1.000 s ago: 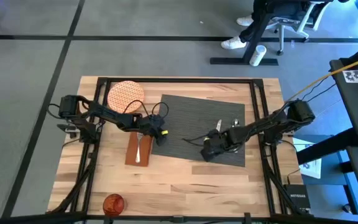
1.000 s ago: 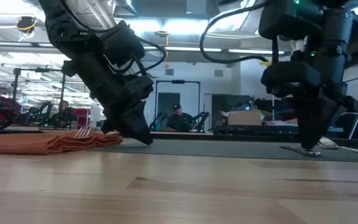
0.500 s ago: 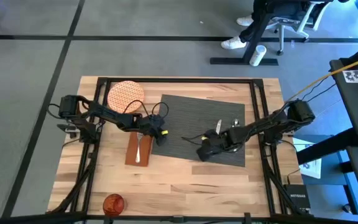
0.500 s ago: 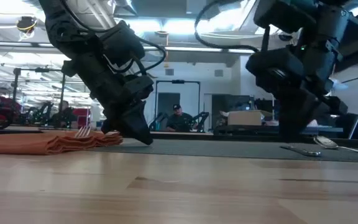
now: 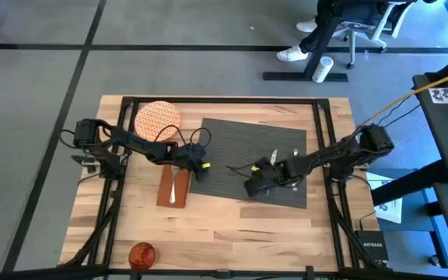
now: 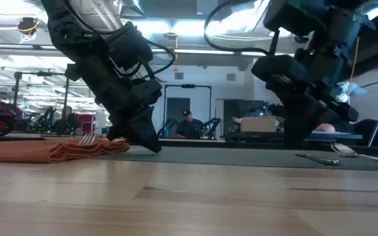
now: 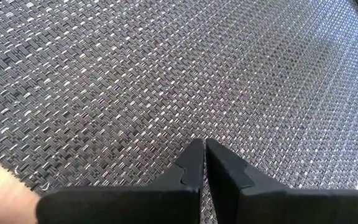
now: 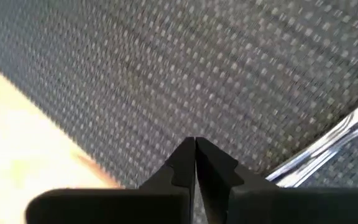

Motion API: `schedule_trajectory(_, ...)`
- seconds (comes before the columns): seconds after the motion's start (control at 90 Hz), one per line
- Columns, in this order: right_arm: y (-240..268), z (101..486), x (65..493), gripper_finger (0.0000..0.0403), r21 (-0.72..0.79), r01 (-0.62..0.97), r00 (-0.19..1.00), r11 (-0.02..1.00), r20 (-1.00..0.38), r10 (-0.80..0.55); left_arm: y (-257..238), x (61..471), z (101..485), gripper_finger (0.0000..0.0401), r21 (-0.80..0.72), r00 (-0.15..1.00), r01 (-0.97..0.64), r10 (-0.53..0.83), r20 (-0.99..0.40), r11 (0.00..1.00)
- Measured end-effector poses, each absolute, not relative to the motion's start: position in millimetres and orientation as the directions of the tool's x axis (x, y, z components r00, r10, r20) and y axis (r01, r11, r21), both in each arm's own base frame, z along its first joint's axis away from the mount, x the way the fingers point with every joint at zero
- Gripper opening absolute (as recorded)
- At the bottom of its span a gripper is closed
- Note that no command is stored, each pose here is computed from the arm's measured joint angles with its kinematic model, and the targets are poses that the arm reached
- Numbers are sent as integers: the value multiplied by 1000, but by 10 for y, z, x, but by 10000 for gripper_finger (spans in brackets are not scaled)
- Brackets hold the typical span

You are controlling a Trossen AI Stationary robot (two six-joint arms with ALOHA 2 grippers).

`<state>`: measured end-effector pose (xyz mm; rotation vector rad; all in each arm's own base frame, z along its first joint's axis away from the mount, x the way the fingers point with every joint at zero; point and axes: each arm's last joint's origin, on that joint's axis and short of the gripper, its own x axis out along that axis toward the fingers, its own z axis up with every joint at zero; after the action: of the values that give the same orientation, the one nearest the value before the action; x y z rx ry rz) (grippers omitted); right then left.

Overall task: Set table place
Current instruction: Put the silver table knife on the gray tablemat to the left of the silver spoon

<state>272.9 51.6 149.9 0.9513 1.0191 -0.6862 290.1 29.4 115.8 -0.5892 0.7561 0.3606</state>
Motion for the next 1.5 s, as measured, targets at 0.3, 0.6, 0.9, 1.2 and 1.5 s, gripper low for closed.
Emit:
schedule_trajectory(0.3,403,1485,2712,0,279,844,347,458,-936,-68,293,2901,1158,0,-371,679,-508,96,-728,778)
schedule_trajectory(0.6,399,1459,2623,0,195,864,255,465,-964,-70,293,2901,1158,0,-371,679,-508,96,-728,778)
schedule_trajectory(0.9,399,1456,2611,0,185,865,243,466,-968,-65,293,2901,1158,0,-371,679,-508,96,-728,778)
schedule_trajectory(1.2,396,1451,2592,0,167,869,224,466,-972,-68,293,2901,1158,0,-371,679,-508,96,-728,778)
schedule_trajectory(1.5,390,1498,2552,0,153,860,213,488,-975,-70,292,2900,1158,0,-369,679,-506,96,-728,779)
